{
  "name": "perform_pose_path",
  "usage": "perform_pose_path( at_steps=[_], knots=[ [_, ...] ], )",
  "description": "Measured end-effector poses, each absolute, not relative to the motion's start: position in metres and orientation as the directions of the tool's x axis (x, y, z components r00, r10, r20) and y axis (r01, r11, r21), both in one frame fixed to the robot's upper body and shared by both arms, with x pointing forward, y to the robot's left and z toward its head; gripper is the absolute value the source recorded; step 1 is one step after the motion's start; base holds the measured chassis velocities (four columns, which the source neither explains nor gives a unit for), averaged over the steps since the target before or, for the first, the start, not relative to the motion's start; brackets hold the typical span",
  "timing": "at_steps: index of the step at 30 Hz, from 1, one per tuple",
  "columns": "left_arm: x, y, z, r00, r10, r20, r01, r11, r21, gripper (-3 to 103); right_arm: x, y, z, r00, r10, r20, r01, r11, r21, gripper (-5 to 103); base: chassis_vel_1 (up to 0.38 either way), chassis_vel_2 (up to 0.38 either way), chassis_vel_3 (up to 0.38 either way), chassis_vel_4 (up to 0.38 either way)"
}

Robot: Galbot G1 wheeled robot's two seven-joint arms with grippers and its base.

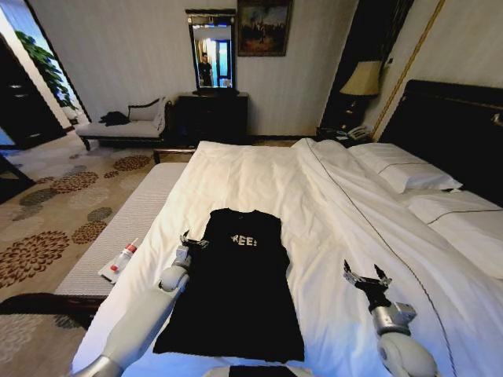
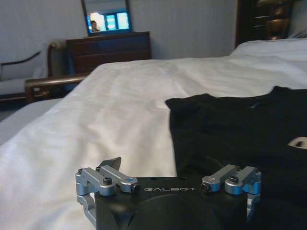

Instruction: Fold the clothes on the bed.

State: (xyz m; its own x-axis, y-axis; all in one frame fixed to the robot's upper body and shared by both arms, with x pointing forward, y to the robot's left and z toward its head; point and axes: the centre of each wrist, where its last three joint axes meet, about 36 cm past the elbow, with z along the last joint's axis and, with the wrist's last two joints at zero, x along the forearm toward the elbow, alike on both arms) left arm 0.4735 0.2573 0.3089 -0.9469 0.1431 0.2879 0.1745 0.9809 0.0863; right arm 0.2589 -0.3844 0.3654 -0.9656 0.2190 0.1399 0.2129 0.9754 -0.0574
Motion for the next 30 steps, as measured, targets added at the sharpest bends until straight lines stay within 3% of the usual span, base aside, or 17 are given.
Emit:
perform_pose_path(
  at_steps=[10, 22, 25, 30],
  knots=[
    [0.417, 0.268, 0.304, -0.923, 0.238, 0.303, 0.287, 0.949, 0.129, 100, 0.261, -0.380, 0.364, -0.967, 0.210, 0.143, 0.205, 0.978, -0.050, 100, 0.000, 0.000, 0.000, 0.000],
    [0.351, 0.268, 0.326, -0.924, 0.239, 0.298, 0.272, 0.959, 0.074, 100, 0.246, -0.359, 0.385, -0.972, 0.161, 0.170, 0.169, 0.985, 0.034, 100, 0.000, 0.000, 0.000, 0.000],
    [0.316, 0.277, 0.344, -0.931, 0.196, 0.309, 0.215, 0.976, 0.030, 100, 0.227, -0.338, 0.412, -0.962, 0.070, 0.264, 0.133, 0.965, 0.227, 100, 0.000, 0.000, 0.000, 0.000],
    [0.267, 0.294, 0.355, -0.922, 0.150, 0.358, 0.161, 0.987, 0.000, 100, 0.201, -0.324, 0.426, -0.918, -0.077, 0.389, 0.101, 0.904, 0.416, 100, 0.000, 0.000, 0.000, 0.000]
  ],
)
